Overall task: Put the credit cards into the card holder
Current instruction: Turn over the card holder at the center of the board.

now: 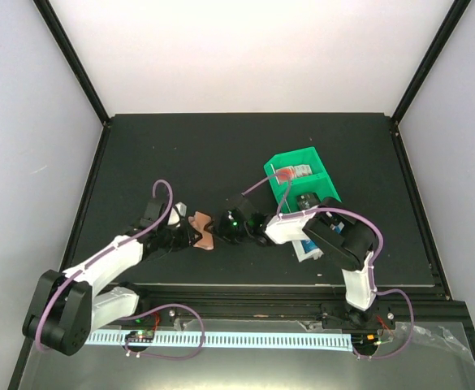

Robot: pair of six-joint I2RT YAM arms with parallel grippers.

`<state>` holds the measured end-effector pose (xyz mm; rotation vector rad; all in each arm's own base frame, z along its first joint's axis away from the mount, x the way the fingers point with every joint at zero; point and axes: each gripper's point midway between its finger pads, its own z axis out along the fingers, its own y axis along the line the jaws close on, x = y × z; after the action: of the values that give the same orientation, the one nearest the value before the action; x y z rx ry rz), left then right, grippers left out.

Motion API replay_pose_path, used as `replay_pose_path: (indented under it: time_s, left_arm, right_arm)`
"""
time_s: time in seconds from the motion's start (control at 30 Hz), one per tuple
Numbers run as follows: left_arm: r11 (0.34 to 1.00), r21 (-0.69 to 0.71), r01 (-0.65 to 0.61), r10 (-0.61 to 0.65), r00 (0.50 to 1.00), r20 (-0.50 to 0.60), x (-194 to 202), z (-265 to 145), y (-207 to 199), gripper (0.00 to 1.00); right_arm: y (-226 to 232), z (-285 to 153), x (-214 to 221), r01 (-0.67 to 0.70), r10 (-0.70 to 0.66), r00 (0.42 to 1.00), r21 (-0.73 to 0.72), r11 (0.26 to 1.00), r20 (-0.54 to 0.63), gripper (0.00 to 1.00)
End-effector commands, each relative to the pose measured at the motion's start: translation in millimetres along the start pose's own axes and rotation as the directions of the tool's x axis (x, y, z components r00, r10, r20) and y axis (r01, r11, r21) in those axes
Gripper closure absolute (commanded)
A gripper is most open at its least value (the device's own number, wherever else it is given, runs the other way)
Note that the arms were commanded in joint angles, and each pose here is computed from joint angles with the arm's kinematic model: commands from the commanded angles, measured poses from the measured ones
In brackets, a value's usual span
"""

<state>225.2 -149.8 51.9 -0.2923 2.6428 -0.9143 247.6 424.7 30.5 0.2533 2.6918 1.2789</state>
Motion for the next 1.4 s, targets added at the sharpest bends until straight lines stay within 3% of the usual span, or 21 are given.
replay_pose_path:
  time_s: [0.0, 0.1, 0.2, 0.43, 0.77, 0.87, 0.97, 1.07, 1.27, 1.37]
  left_arm:
    - [0.992, -0.08, -0.097, 0.101, 0.994, 0.043, -25, -13, -7, 0.93]
    - [0.969, -0.216, -0.12, 0.128, 0.991, 0.024, -28, -27, 7, 0.93]
    - [0.957, -0.265, -0.119, 0.129, 0.991, 0.021, -30, -35, 9, 0.95]
    - [0.844, -0.511, -0.165, 0.208, 0.978, 0.026, -46, -56, 6, 0.93]
    - [0.483, -0.809, -0.334, 0.356, 0.919, -0.168, -50, -40, -4, 0.91]
    - [0.433, -0.817, -0.382, 0.377, 0.899, -0.221, -43, -22, -11, 0.9]
    - [0.422, -0.799, -0.429, 0.393, 0.88, -0.265, -33, -4, -21, 0.84]
    - [0.459, -0.75, -0.476, 0.412, 0.862, -0.295, -21, 13, -35, 0.79]
    - [0.629, -0.549, -0.551, 0.426, 0.835, -0.349, 8, 42, -74, 0.61]
    - [0.701, -0.43, -0.569, 0.447, 0.82, -0.357, 19, 45, -94, 0.47]
  right_arm:
    - [-9, -5, 14, 0.043, -0.041, 0.999, 0.049, 0.998, -0.036, 0.5]
    - [-11, -16, -2, 0.053, -0.055, 0.998, 0.065, 0.996, 0.026, 0.47]
    - [-13, -31, -21, 0.06, -0.069, 0.992, 0.094, 0.994, 0.103, 0.47]
    - [-20, -68, -47, 0.087, -0.134, 0.961, 0.195, 0.977, 0.243, 0.47]
    - [-58, -111, -50, 0.036, -0.136, 0.932, 0.287, 0.957, 0.337, 0.47]
    - [-63, -136, -51, 0.017, -0.129, 0.91, 0.275, 0.961, 0.394, 0.47]
    - [-69, -158, -50, 0.004, -0.132, 0.891, 0.284, 0.959, 0.434, 0.47]
    - [-74, -176, -50, -0.013, -0.128, 0.873, 0.284, 0.959, 0.471, 0.47]
    - [-79, -194, -46, -0.038, -0.109, 0.855, 0.271, 0.962, 0.507, 0.47]
    - [-78, -201, -46, -0.039, -0.11, 0.849, 0.268, 0.963, 0.516, 0.47]
